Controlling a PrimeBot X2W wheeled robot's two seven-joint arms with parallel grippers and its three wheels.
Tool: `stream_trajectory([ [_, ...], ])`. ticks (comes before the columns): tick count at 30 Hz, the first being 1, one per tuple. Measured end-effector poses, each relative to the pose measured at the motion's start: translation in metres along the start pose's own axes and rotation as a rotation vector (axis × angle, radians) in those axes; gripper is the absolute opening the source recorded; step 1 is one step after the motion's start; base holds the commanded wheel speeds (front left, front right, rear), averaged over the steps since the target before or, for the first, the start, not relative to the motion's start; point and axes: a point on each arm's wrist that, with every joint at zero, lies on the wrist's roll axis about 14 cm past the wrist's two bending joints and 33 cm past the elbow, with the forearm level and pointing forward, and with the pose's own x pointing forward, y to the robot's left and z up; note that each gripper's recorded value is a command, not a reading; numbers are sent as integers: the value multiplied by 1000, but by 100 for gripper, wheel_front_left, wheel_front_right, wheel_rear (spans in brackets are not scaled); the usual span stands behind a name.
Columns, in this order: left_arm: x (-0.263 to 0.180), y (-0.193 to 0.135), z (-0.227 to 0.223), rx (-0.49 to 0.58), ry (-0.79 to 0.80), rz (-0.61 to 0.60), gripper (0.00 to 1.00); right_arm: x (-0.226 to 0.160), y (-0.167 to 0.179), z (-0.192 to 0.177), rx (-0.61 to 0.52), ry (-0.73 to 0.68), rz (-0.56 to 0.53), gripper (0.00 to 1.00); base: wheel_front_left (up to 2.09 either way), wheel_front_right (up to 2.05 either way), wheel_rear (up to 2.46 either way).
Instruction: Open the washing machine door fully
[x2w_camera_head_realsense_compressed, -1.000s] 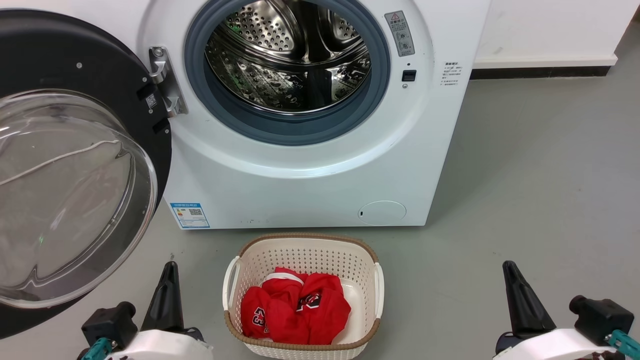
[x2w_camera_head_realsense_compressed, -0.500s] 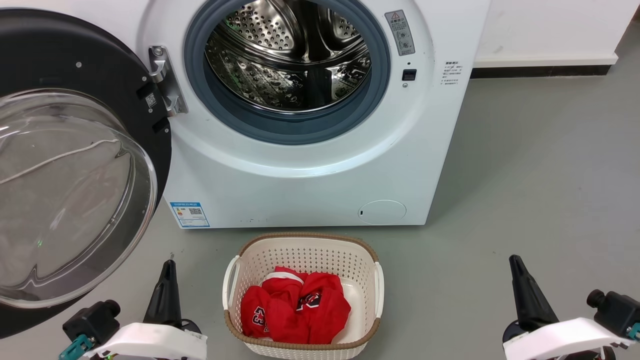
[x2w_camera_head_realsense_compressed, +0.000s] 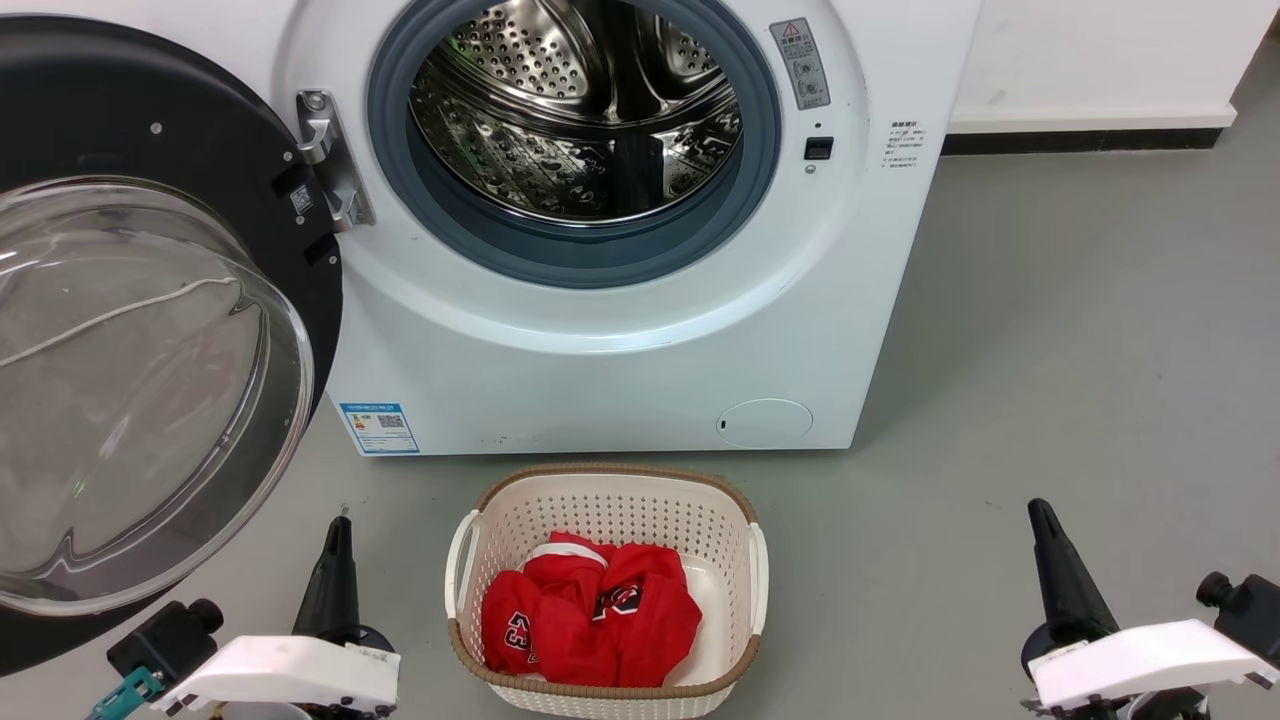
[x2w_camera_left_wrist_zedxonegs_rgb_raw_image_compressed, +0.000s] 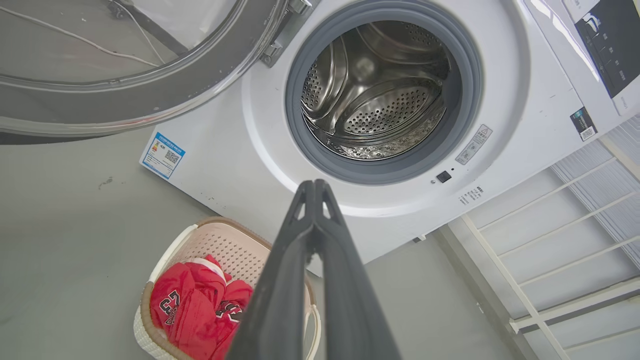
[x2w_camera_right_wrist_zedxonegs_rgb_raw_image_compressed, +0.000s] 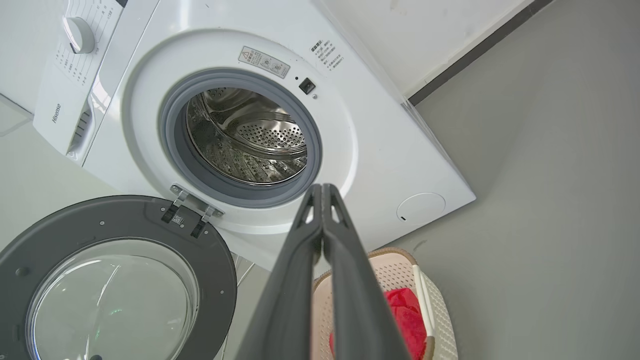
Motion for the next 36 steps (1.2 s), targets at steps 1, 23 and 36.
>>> stream_trajectory([
  [1,0,0,0,-14,3,2,0,0,-1,0,12,0,-2,0,0,0,0],
  [23,7,1,-1,-285,27,10,0,9,-6,5,274,-5,-24,0,0,0,0],
  [36,9,1,-2,-422,39,8,0,13,-7,8,405,-9,-27,0,0,0,0],
])
